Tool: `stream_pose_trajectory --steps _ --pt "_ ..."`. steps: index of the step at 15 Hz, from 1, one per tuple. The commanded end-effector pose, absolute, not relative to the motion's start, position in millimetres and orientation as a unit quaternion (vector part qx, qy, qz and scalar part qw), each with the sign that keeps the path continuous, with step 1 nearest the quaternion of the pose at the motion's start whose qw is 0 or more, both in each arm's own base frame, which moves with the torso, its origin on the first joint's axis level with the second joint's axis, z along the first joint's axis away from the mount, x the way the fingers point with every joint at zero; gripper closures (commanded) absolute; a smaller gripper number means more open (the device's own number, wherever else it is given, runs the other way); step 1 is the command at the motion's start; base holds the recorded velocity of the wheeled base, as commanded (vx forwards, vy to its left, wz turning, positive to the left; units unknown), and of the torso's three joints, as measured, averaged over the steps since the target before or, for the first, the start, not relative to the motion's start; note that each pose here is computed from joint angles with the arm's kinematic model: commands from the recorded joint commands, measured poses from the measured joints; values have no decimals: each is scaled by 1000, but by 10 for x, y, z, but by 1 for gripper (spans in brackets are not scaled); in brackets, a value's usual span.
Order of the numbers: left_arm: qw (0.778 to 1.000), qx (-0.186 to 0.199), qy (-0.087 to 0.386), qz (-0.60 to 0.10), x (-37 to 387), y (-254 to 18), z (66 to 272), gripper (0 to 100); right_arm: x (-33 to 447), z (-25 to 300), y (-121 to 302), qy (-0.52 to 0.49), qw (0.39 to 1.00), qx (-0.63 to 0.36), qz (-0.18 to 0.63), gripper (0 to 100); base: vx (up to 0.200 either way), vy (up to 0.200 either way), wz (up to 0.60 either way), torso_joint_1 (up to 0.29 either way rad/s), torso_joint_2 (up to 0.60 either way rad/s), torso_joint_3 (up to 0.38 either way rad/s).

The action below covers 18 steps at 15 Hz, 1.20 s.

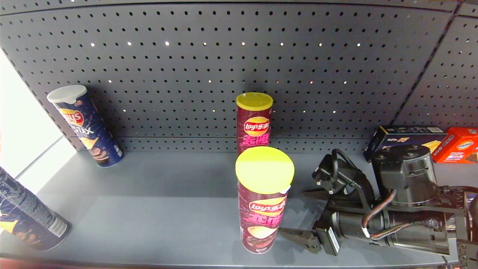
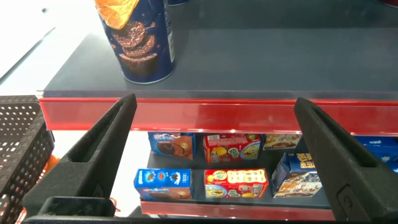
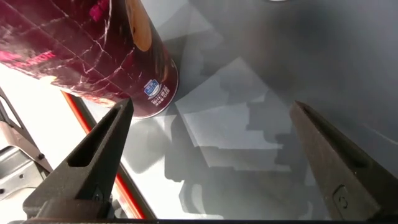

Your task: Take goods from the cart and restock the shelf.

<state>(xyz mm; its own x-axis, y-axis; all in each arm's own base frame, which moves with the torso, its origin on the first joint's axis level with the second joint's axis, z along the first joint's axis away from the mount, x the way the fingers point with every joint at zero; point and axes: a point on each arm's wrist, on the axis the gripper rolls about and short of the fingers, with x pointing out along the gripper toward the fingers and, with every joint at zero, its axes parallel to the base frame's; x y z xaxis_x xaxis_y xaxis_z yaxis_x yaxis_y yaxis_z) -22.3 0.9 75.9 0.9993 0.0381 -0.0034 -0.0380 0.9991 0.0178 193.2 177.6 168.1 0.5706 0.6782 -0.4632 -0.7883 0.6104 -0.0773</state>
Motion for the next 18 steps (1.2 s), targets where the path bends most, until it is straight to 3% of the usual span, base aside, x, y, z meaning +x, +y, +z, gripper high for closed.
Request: stream_pose_trajectory --steps 1,18 --pt "1000 8 2 19 -222 9 760 0 1939 1671 1784 199 874 -141 419 0 0 0 0 0 0 0" --pt "1000 8 2 19 -222 9 760 0 1943 1662 1820 200 872 -143 423 0 0 0 0 0 0 0"
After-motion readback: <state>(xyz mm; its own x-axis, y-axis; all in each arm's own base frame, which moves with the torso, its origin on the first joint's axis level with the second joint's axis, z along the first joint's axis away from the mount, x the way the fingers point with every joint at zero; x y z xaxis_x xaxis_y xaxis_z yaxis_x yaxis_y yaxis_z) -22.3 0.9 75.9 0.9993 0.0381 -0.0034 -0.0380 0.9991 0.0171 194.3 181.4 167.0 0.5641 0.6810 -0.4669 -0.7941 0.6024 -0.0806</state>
